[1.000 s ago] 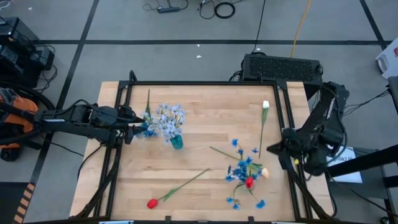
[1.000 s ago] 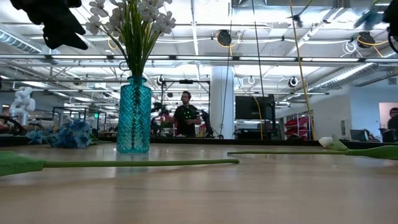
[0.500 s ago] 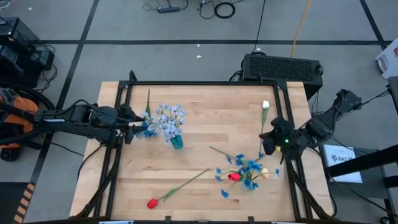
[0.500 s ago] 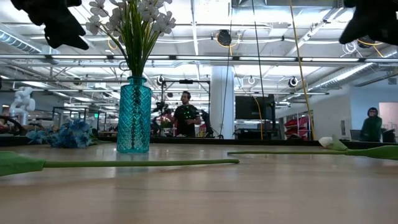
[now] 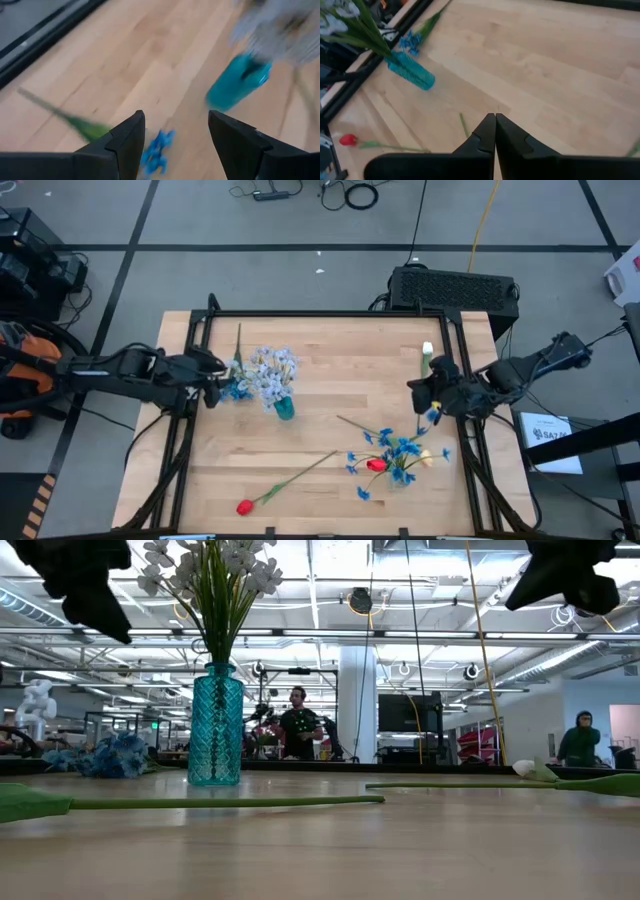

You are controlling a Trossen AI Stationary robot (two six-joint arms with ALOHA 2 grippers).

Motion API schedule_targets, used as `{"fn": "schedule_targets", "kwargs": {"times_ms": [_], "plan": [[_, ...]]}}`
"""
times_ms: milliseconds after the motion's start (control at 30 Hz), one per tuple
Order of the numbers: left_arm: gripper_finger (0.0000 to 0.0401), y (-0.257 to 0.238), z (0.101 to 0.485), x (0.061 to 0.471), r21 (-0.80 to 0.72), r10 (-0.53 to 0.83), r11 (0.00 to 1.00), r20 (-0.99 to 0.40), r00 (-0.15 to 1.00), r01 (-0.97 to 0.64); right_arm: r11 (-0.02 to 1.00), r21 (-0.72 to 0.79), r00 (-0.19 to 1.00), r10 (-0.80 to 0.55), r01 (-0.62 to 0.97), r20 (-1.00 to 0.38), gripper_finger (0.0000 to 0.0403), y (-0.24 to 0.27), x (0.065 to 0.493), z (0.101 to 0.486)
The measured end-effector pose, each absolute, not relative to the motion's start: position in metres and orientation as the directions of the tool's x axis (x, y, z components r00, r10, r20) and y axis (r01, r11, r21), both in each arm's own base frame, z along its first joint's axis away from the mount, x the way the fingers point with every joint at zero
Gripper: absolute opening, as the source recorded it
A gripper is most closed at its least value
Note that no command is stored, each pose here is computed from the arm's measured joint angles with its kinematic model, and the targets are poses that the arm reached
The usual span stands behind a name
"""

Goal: Sort flowers into vase by color
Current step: Put the blue flower into the transparent vase

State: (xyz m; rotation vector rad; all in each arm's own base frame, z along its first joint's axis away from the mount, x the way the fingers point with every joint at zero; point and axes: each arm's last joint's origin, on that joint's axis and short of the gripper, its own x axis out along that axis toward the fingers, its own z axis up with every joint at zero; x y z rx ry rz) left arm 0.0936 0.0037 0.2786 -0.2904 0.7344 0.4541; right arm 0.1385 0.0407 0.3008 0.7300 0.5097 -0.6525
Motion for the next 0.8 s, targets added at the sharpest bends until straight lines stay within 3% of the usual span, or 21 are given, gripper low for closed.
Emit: {"fn": "schedule_targets", "kwargs": {"times_ms": [133, 233, 433, 533, 633, 700, 800], "plan": [[0.0223, 0.004, 0.283, 0.097, 0.001, 0.305, 0.870, -0.786, 0.537, -0.493, 0.550, 0.446, 0.687, -0.378, 0.706, -0.620, 0.0003, 0.037, 0.141, 0.302], [0.0223, 0.005, 0.291, 0.101, 0.129, 0.319, 0.907, -0.834, 0.451, -0.402, 0.535, 0.448, 0.681, -0.392, 0.716, -0.619, 0.0003, 0.034, 0.142, 0.302], [0.0223, 0.009, 0.301, 0.117, 0.378, 0.341, 0.924, -0.884, 0.320, 0.060, 0.491, 0.465, 0.667, -0.416, 0.737, -0.618, 0.0003, 0.030, 0.145, 0.301], [0.0223, 0.011, 0.293, 0.122, 0.416, 0.347, 0.821, -0.908, 0.237, 0.391, 0.481, 0.463, 0.660, -0.426, 0.745, -0.619, 0.0003, 0.029, 0.149, 0.300], [0.0223, 0.014, 0.280, 0.124, 0.341, 0.365, 0.646, -0.924, 0.117, 0.683, 0.475, 0.459, 0.653, -0.432, 0.751, -0.621, 0.0003, 0.030, 0.153, 0.298], [0.0223, 0.017, 0.271, 0.123, 0.272, 0.389, 0.538, -0.920, 0.052, 0.798, 0.474, 0.451, 0.646, -0.436, 0.756, -0.626, 0.0003, 0.030, 0.157, 0.296], [0.0223, 0.022, 0.256, 0.120, 0.193, 0.408, 0.477, -0.913, -0.021, 0.857, 0.477, 0.431, 0.632, -0.440, 0.766, -0.638, 0.0003, 0.032, 0.162, 0.293]]}}
